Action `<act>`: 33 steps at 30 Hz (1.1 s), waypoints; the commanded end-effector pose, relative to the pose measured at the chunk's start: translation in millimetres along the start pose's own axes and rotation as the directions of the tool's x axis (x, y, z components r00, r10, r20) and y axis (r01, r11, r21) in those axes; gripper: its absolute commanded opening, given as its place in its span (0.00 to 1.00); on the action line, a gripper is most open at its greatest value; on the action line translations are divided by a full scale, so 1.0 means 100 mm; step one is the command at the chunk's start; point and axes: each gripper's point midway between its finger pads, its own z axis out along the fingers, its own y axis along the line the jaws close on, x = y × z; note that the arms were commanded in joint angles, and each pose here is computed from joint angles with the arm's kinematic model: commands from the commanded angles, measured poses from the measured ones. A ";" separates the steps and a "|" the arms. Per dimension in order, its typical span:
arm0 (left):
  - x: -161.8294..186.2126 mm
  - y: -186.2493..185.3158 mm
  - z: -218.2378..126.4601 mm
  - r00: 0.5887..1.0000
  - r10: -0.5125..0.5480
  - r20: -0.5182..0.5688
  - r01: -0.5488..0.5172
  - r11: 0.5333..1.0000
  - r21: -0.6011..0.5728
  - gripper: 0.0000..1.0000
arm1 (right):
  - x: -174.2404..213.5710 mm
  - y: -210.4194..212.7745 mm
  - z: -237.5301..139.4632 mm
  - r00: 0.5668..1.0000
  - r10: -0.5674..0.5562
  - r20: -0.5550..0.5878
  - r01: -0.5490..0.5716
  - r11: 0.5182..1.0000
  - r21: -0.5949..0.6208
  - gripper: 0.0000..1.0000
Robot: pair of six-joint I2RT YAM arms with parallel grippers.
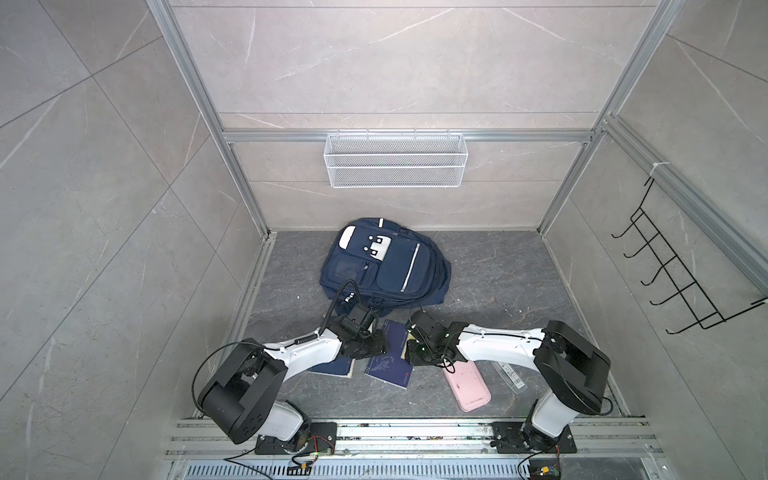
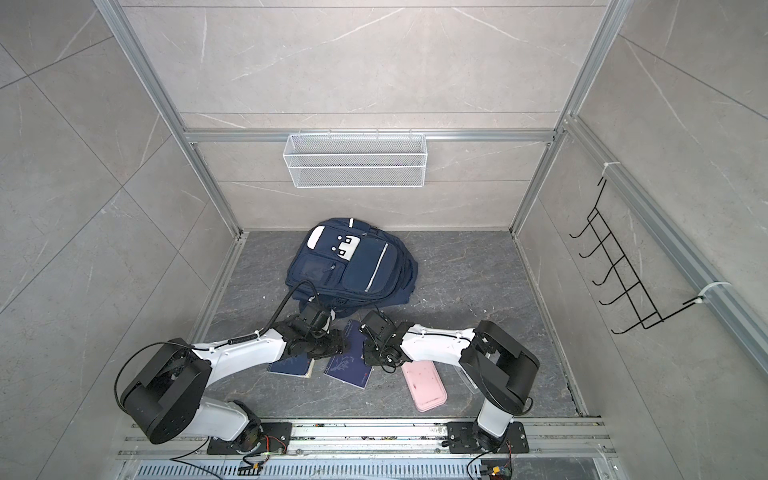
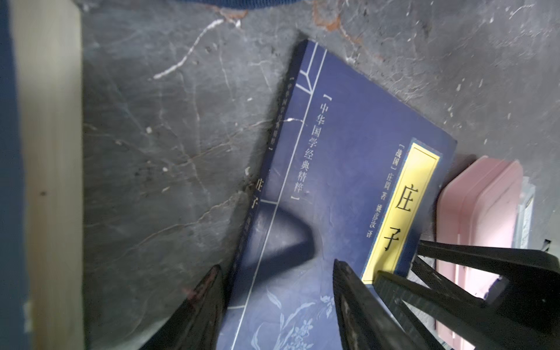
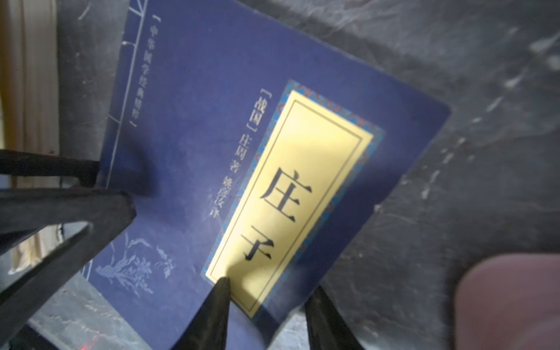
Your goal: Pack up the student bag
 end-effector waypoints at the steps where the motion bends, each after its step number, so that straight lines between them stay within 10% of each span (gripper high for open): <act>1: 0.34 0.17 0.10 0.993 -0.048 -0.106 0.044 0.998 -0.033 0.60 | 0.03 -0.18 0.07 0.999 -0.033 -0.022 0.035 0.994 0.100 0.42; 33: 0.42 -0.18 0.08 0.991 -0.034 -0.129 0.061 0.975 0.212 0.62 | -0.08 -0.43 0.26 0.998 -0.013 -0.060 0.021 0.991 0.132 0.44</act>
